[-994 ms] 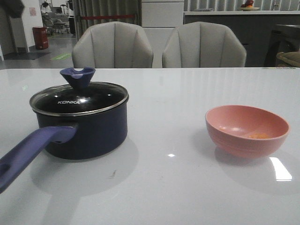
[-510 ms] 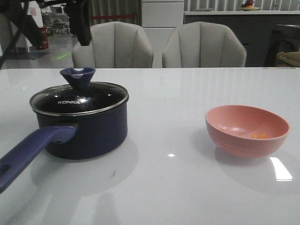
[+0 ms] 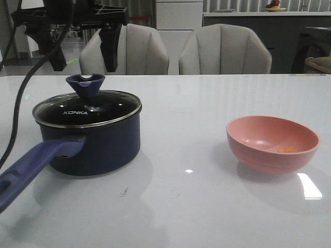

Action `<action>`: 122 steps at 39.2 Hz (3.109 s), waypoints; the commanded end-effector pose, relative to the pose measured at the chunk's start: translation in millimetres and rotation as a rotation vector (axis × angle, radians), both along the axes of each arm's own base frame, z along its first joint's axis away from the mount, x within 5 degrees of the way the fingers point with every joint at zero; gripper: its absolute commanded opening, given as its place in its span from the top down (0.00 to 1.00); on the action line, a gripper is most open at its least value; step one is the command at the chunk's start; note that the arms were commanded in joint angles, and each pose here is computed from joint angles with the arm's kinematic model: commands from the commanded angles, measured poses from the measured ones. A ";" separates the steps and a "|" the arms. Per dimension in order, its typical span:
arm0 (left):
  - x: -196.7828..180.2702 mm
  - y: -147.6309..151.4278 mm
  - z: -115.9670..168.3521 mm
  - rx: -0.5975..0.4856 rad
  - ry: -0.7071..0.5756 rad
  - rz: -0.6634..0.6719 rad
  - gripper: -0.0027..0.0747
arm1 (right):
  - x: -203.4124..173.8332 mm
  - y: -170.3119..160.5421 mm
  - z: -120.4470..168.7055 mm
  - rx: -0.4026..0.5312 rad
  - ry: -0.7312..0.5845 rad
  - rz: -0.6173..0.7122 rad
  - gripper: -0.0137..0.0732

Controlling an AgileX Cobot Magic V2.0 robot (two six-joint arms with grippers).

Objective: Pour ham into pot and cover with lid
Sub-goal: 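Lower the left gripper onto the purple lid knob and grasp it, then lift the glass lid off the saucepan with the left gripper, set it aside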

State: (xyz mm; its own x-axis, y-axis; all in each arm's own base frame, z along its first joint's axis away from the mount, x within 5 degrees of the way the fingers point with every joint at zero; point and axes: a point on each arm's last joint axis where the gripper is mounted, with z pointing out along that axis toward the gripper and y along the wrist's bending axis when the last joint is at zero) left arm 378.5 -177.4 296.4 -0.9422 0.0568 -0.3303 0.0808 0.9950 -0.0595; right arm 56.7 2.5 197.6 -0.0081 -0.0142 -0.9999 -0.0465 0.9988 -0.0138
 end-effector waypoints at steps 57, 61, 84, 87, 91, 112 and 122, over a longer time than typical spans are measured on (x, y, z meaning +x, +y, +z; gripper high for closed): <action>4.4 -8.3 6.5 -0.047 -0.002 0.052 0.70 | -2.1 0.2 9.9 -0.012 -0.106 0.001 0.67; 5.3 -8.8 22.3 -0.069 -0.048 0.046 0.70 | -2.1 0.2 9.9 -0.012 -0.106 0.001 0.67; 4.4 38.0 72.6 -0.028 -0.153 0.030 0.70 | -2.1 0.2 9.9 -0.012 -0.106 0.001 0.67; 2.4 54.6 77.1 -0.021 -0.162 0.053 0.70 | -2.1 0.2 9.9 -0.012 -0.106 0.001 0.67; -1.4 77.9 76.8 -0.010 -0.166 0.073 0.70 | -2.1 0.2 9.9 -0.012 -0.106 0.001 0.67; -29.6 172.6 -11.2 0.031 -0.111 0.203 0.70 | -2.1 0.2 9.9 -0.012 -0.106 0.001 0.67; -30.6 177.6 -57.3 -0.011 -0.126 0.238 0.70 | -2.1 0.2 9.9 -0.012 -0.106 0.001 0.67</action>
